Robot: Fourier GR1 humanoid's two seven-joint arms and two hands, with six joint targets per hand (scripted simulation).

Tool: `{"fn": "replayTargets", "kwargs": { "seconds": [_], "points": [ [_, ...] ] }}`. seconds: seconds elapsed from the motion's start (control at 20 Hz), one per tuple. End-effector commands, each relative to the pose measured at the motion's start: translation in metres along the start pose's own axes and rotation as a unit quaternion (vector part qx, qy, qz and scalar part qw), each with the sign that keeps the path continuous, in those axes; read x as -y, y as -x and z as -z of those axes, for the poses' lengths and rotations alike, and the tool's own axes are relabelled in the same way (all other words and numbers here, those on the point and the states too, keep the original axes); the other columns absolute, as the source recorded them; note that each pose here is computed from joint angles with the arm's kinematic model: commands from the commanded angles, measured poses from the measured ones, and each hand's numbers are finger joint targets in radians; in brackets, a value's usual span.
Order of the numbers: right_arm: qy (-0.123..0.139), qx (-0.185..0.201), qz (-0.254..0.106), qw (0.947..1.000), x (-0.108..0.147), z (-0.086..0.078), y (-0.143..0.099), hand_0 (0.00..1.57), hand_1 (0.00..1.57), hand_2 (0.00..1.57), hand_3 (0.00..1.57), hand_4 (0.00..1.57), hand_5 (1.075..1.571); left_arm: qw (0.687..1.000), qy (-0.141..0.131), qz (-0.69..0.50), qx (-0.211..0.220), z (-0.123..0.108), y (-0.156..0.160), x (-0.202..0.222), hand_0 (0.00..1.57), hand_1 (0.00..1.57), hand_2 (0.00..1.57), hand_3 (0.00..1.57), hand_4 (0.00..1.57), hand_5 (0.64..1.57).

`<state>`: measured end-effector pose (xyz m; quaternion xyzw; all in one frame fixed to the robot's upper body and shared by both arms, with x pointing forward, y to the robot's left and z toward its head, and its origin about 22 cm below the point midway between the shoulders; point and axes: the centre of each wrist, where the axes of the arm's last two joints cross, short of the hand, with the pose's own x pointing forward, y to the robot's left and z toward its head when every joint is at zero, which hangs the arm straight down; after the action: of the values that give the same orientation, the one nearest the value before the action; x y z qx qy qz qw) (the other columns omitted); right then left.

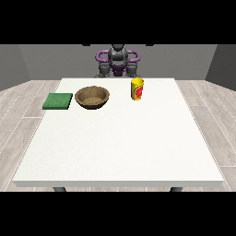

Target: Pick the cup and pour the ball into the bowl, then pick the bowl and place it on the pad

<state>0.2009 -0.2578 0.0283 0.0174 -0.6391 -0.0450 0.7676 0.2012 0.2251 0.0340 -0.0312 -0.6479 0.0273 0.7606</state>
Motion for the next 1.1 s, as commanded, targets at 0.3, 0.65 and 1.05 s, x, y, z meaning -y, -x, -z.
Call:
{"fn": "replayTargets", "kwargs": {
  "seconds": [0.3, 0.65, 1.05],
  "points": [
    [-0.018, 0.093, 0.017, 0.9953, -0.001, -0.026, -0.024, 0.00, 0.00, 0.00, 0.00, 0.47, 1.570, 0.995, 0.005, -0.004, 0.096, -0.020, -0.017, 0.042, 0.00, 0.00, 0.00, 0.00, 0.00, 1.546],
    [-0.040, 0.159, 0.013, 0.9863, 0.023, -0.010, -0.007, 0.00, 0.00, 0.00, 0.00, 0.37, 1.571, 0.984, -0.008, 0.027, 0.178, 0.002, 0.045, 0.034, 0.00, 0.00, 0.00, 0.00, 0.00, 1.517],
    [-0.052, 0.204, 0.025, 0.9773, 0.053, 0.008, 0.023, 0.00, 0.00, 0.00, 0.00, 0.30, 1.571, 0.970, -0.021, 0.063, 0.233, 0.044, 0.041, 0.056, 0.00, 0.00, 0.00, 0.00, 0.00, 1.500]
  ]
}}
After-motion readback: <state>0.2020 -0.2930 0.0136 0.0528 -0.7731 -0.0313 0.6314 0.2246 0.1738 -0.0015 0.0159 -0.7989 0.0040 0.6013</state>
